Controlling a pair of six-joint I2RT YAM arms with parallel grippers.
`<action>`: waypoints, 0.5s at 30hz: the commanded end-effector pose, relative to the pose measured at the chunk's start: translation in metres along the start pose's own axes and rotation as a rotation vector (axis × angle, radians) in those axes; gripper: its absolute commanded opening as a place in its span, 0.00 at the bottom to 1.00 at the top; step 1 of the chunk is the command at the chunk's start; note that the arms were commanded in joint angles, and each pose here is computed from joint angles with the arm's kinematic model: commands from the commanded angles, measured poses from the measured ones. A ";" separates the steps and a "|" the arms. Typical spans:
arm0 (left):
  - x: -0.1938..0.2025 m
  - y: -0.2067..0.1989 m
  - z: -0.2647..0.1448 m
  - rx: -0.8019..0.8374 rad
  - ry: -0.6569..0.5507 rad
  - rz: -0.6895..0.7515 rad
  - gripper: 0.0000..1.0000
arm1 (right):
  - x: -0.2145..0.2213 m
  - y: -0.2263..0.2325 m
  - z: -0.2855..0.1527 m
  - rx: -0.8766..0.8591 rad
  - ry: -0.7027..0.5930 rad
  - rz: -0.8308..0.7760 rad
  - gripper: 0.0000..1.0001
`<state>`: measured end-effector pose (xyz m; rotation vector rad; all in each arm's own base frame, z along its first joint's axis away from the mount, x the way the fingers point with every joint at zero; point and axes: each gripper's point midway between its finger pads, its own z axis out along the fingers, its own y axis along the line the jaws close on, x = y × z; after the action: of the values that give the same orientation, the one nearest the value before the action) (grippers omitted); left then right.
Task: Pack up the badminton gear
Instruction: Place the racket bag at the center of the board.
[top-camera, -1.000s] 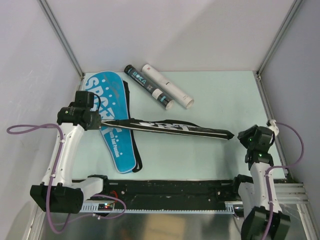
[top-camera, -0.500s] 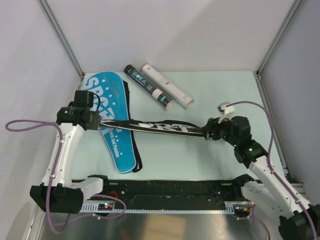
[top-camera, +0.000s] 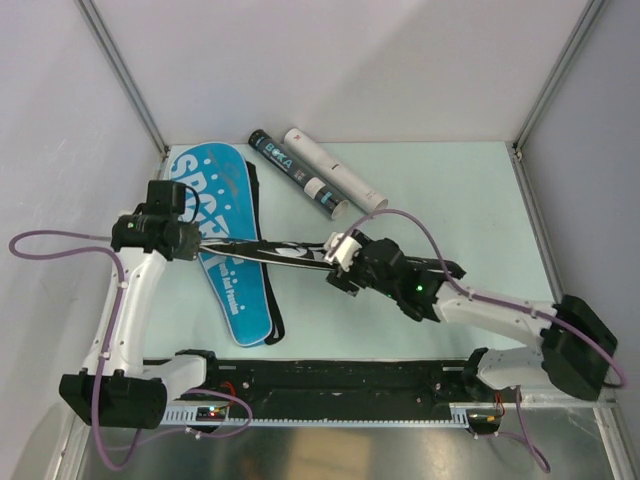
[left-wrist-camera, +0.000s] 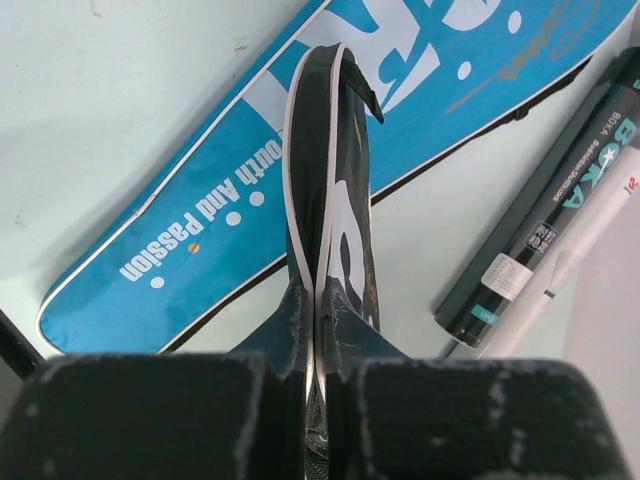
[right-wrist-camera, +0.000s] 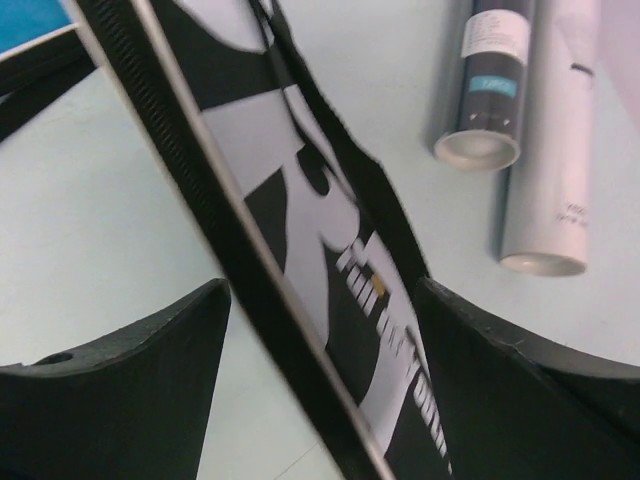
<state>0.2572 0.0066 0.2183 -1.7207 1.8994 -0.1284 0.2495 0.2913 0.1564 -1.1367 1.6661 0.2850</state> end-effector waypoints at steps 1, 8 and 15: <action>-0.018 -0.018 -0.027 0.138 -0.049 0.024 0.00 | -0.038 -0.033 0.019 0.153 -0.057 -0.130 0.78; -0.024 -0.039 -0.050 0.288 -0.064 0.128 0.06 | -0.049 -0.047 0.012 0.165 -0.082 0.011 0.09; -0.012 -0.078 -0.094 0.607 -0.022 0.315 0.67 | -0.048 -0.069 -0.035 0.137 -0.084 0.279 0.00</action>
<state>0.2715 -0.0083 0.2765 -1.3267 1.9056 -0.3551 0.2808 0.2766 0.1729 -1.0263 1.7423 0.2471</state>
